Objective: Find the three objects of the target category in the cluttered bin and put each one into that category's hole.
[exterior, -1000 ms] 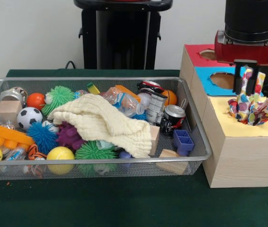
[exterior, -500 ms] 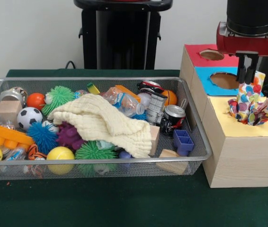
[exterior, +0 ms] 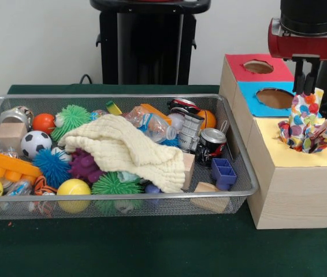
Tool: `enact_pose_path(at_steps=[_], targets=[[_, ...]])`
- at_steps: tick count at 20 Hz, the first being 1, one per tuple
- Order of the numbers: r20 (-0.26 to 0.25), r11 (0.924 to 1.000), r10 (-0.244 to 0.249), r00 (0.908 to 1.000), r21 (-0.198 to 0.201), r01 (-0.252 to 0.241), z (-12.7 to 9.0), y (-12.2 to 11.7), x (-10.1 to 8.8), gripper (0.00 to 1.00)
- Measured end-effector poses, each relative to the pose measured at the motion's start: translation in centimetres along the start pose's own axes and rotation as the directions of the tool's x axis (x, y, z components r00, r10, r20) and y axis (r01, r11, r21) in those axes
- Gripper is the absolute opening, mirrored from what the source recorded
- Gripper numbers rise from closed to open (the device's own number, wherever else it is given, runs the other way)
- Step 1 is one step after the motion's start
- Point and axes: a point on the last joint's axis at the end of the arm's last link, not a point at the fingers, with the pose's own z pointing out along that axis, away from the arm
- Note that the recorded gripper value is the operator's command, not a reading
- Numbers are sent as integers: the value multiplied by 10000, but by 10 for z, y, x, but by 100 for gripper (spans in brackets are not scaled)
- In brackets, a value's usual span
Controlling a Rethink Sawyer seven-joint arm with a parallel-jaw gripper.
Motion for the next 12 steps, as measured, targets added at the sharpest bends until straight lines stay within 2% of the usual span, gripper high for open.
enact_pose_path(at_steps=[12], targets=[[-117,9996,127,9999,-240,-130,2,5,0,0]])
